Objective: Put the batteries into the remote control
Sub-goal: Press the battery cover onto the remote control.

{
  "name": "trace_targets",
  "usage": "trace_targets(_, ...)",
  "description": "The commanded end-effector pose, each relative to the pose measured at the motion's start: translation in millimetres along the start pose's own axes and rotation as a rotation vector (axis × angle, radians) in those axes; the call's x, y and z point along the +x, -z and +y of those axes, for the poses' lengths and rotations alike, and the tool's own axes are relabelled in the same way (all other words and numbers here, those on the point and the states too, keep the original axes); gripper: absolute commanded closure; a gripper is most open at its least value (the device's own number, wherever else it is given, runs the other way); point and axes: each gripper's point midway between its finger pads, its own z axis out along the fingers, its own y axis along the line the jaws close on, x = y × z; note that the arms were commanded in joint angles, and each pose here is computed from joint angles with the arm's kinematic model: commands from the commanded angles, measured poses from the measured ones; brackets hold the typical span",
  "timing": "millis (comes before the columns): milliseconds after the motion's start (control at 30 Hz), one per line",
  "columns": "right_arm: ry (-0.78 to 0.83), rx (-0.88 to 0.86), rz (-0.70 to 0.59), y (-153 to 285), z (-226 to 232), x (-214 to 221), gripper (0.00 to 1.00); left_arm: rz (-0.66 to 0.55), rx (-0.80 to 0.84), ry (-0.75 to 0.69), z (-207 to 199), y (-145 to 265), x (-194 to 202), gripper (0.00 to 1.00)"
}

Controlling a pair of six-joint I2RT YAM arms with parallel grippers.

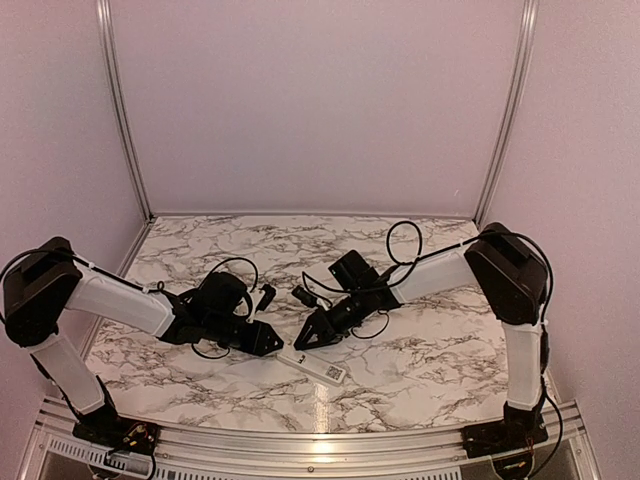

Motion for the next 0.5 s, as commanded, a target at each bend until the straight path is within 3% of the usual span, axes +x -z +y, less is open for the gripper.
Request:
trace_targets(0,0.02,-0.001,0.02,-7.9,1.6,-0.7,0.68,0.004,0.002,-0.026,-0.8,-3.5,-6.1,0.73)
trace_targets(467,0.032,0.019,0.054,-12.2,-1.8,10.0,0.7,0.031,0.014,-0.039,-1.5,-8.8,-0.9,0.81)
